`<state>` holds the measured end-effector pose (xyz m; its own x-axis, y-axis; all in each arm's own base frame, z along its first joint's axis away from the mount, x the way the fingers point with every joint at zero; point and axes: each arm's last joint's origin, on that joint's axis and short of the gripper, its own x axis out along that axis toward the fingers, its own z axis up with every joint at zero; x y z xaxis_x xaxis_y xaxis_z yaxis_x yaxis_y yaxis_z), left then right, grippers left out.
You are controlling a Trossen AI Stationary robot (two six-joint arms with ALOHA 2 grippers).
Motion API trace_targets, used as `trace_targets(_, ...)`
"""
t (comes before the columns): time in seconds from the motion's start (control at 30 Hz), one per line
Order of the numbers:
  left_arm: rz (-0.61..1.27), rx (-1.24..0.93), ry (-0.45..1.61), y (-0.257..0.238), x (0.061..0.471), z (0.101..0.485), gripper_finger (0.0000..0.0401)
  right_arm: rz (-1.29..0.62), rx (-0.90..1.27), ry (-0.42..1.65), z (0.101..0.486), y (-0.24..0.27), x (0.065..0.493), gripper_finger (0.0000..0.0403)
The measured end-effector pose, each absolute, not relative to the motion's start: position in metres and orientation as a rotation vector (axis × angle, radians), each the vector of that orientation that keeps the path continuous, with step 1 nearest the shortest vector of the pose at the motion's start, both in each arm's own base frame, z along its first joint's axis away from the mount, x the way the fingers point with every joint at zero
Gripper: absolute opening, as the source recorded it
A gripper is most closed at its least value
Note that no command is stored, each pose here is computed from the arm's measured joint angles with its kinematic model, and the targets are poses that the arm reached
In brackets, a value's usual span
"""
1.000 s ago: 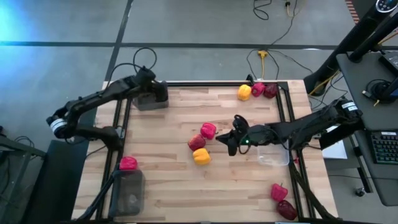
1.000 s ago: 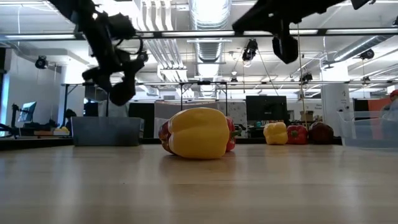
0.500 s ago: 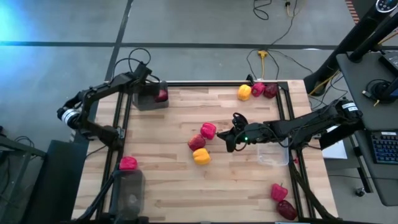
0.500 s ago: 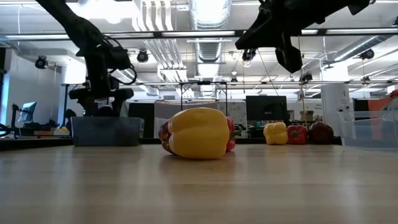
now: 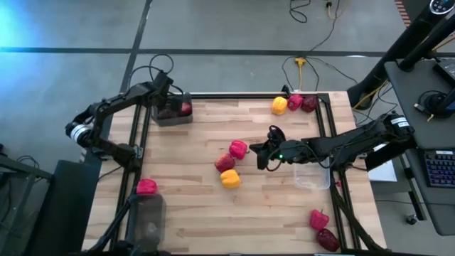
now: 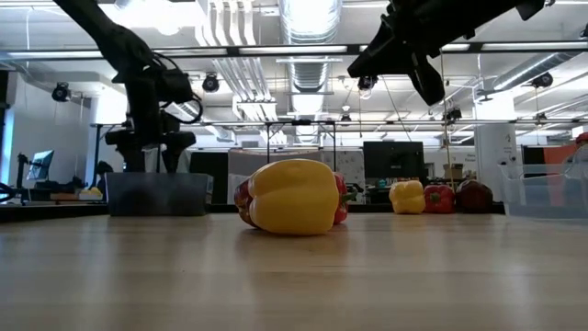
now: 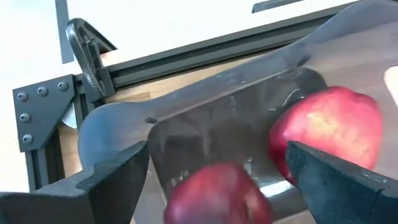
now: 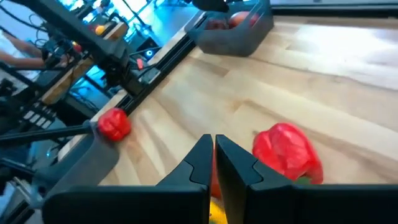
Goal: Sort produce into baskets
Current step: Put the apple into the top black bin
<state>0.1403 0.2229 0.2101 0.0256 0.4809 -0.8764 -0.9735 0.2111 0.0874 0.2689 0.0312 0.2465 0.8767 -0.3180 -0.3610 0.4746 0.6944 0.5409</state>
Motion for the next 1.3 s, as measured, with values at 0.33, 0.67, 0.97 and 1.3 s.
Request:
trace_targets(0.33,0.987,-0.734,0.712,0.189,0.146,0.255,0.0359,-0.461,0.600,0.259,0.246,0.025,0.270,0.0013)
trace_targets(0.67,0.490,-0.441,0.544,0.082,0.187,0.306,0.0359,-0.449,0.493,0.246,0.246,0.018,0.275,0.0013)
trace_targets(0.97,0.248,-0.254,0.607,-0.014,0.216,0.296,0.0359,-0.336,0.370,0.561,0.250,0.036,0.291,0.0081)
trace_targets(1.3,0.180,-0.186,0.778,-0.060,0.251,0.235,0.0359,-0.359,0.144,1.035,0.233,0.076,0.328,0.0206)
